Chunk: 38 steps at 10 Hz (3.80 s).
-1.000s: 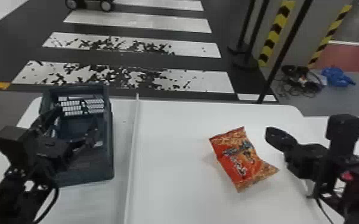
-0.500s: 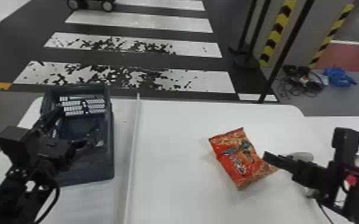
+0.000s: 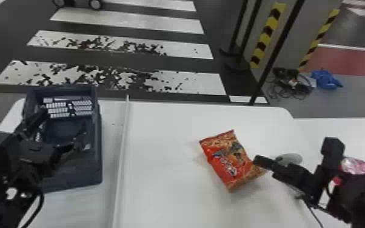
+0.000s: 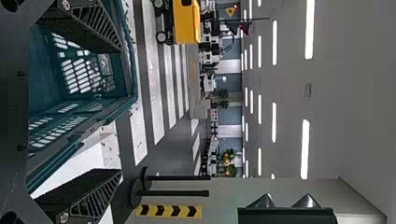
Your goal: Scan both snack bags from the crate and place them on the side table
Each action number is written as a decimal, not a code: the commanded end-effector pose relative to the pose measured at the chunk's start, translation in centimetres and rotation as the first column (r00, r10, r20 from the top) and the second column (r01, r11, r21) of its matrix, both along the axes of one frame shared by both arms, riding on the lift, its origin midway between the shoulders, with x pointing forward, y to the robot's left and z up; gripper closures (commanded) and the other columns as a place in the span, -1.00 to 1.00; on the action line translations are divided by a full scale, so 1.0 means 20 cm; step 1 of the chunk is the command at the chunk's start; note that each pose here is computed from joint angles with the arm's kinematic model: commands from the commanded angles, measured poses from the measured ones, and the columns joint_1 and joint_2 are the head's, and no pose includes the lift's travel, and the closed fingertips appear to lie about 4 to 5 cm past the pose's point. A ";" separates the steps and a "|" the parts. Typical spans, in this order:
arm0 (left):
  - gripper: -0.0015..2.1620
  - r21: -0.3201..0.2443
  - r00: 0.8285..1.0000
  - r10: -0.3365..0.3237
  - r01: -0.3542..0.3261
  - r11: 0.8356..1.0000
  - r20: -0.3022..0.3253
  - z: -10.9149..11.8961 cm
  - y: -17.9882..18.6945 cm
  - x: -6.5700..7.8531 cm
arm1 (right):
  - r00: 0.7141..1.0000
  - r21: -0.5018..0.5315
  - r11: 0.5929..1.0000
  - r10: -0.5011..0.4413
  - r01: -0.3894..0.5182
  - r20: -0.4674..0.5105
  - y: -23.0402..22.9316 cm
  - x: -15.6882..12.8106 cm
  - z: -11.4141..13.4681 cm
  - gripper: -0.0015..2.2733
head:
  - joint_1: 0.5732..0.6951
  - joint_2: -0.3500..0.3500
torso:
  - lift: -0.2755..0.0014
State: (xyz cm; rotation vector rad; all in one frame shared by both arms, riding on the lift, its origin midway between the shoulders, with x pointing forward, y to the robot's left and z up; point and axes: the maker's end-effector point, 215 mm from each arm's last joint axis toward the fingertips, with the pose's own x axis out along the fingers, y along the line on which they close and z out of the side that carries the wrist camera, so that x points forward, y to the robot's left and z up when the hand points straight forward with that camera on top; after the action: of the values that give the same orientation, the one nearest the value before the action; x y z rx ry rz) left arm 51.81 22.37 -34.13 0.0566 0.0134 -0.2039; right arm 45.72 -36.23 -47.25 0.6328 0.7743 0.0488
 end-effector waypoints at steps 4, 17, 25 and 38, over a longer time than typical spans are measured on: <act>-0.92 0.001 1.000 0.004 -0.004 1.000 -0.006 -0.02 0.01 0.00 | 0.997 0.139 0.990 0.016 -0.006 -0.070 0.14 0.03 -0.17 -0.94 | 1.00 -0.37 | 0.28; -0.92 -0.005 1.000 0.013 -0.013 1.000 -0.013 -0.04 0.04 0.01 | 0.977 0.000 0.995 0.102 -0.104 -0.185 0.11 0.06 -0.40 0.03 | 1.00 -0.37 | 0.28; -0.92 -0.004 1.000 0.025 -0.025 1.000 -0.015 -0.04 0.06 0.02 | 0.992 -0.508 0.855 0.124 -0.107 0.000 -0.11 0.15 -0.02 0.97 | 1.00 -0.42 | 0.28; -0.92 -0.009 0.999 0.033 -0.033 0.999 -0.018 -0.06 0.08 0.02 | 0.844 -0.622 -0.752 0.465 0.219 -0.266 0.33 0.05 -0.03 0.97 | 1.00 -0.22 | 0.28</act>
State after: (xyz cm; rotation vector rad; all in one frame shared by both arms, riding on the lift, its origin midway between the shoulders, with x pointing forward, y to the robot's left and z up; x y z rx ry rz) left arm 52.25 23.98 -35.23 0.0454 0.0303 -0.1730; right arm 47.59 -30.42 -47.37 -1.8479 0.0763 -0.2482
